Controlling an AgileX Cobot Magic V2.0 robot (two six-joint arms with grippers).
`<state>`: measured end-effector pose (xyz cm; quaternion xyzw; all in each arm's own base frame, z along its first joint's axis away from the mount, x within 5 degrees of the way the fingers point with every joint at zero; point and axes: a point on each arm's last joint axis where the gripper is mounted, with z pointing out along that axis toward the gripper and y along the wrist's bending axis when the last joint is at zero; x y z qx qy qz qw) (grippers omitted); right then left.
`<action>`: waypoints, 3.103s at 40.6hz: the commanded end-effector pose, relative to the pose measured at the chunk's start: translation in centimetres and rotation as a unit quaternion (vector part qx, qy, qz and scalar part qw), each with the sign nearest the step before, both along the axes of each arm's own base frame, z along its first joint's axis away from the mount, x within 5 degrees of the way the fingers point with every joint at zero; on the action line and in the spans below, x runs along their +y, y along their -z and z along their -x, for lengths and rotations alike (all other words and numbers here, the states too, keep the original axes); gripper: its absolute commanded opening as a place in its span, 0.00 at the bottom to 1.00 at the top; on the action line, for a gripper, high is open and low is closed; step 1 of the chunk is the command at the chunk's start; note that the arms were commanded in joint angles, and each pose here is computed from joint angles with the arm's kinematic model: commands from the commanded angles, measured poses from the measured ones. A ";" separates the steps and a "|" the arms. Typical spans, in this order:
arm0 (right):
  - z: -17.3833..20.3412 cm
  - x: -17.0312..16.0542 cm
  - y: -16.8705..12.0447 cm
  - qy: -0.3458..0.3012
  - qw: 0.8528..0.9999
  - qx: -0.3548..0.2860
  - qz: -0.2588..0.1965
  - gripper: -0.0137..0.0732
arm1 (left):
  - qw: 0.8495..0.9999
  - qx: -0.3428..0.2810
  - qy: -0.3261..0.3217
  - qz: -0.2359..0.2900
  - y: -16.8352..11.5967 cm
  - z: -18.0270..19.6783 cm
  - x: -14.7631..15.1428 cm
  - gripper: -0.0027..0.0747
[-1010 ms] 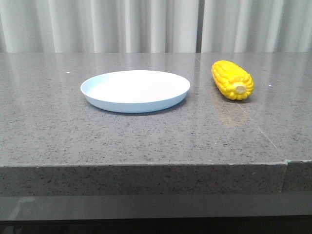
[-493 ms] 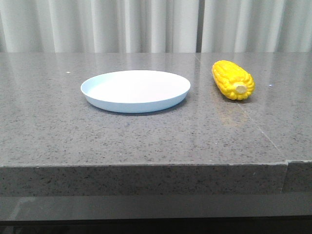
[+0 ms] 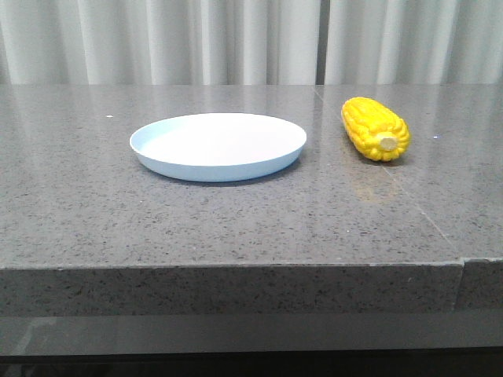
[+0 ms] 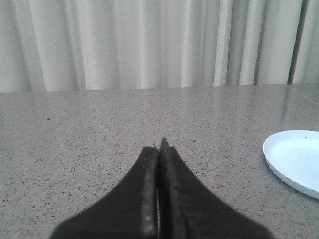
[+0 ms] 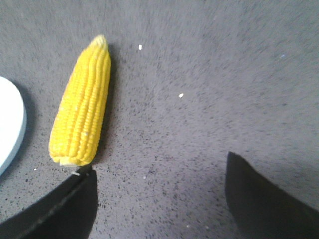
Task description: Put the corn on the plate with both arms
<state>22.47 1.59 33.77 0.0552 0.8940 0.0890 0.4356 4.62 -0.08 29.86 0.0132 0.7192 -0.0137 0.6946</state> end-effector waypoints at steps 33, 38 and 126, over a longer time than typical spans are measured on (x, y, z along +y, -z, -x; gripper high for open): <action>-16.2 7.6 4.2 -0.077 0.988 0.119 -0.060 0.80 | 0.999 -0.047 0.002 0.002 -1.5 0.1 0.0 0.01; -16.5 7.9 4.6 -0.074 0.986 0.126 -0.076 0.74 | 0.999 -0.047 0.002 0.002 -1.5 0.1 0.0 0.01; -12.1 17.8 -0.6 -0.182 0.967 0.047 -0.172 0.63 | 0.999 -0.047 0.002 0.002 -1.5 0.1 0.0 0.01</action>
